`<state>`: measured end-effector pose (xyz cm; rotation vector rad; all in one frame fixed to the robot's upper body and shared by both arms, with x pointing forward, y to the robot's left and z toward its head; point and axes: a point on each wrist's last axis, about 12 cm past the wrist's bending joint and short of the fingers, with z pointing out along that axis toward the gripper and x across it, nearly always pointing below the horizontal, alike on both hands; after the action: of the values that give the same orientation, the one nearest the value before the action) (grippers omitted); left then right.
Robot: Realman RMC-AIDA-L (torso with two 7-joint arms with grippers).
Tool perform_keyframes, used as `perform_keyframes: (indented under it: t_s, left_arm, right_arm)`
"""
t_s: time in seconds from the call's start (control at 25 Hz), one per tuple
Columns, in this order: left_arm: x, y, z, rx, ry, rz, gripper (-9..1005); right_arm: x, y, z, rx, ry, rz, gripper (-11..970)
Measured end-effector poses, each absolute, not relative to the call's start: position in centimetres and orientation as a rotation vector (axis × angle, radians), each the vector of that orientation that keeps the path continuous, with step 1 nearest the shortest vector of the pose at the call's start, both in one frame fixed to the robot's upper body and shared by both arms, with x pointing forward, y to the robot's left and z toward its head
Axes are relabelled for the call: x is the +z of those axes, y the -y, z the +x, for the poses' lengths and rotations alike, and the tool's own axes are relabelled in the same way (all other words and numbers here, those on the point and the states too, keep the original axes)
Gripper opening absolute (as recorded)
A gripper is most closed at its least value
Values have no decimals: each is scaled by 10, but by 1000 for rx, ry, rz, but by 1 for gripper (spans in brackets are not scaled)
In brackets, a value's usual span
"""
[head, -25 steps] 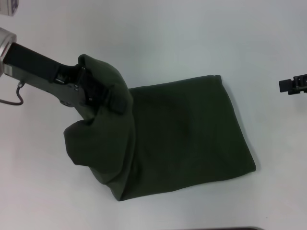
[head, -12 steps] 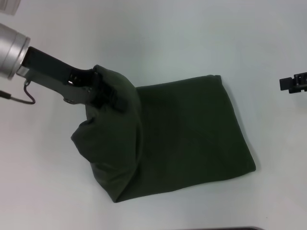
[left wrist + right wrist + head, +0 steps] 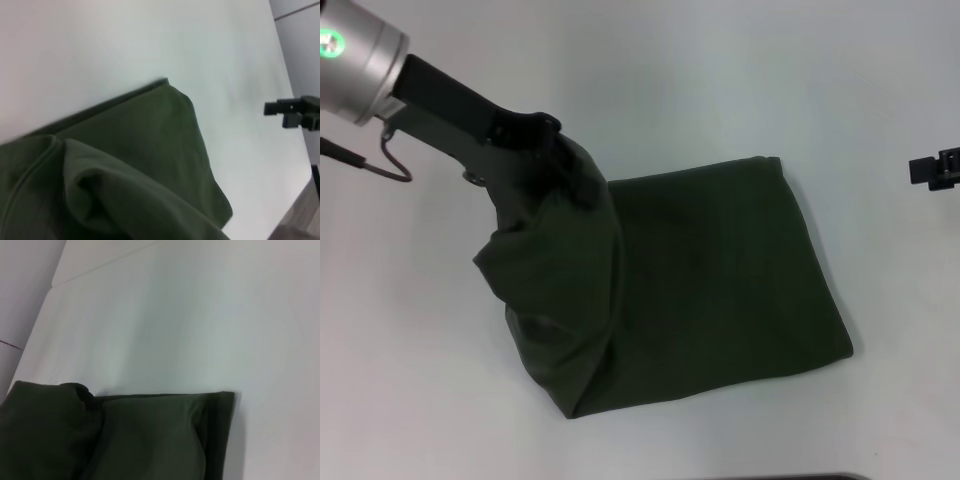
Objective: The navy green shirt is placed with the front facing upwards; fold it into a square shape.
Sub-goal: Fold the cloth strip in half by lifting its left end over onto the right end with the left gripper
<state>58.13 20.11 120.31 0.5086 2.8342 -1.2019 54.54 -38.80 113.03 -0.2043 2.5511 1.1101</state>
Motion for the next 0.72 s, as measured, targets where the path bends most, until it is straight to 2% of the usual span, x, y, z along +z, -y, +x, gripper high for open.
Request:
perform_keyframes:
  t_s: [0.4,0.72]
  left_arm:
    - [1215,-172,576,-1229,-2800,686,189]
    - [1231,-157,572,-1324,-2712,800,200]
  right_arm:
    - [1130,389,546,1099,-2550,-200,638]
    - [1129,389,545,1104,-2552,-195,638]
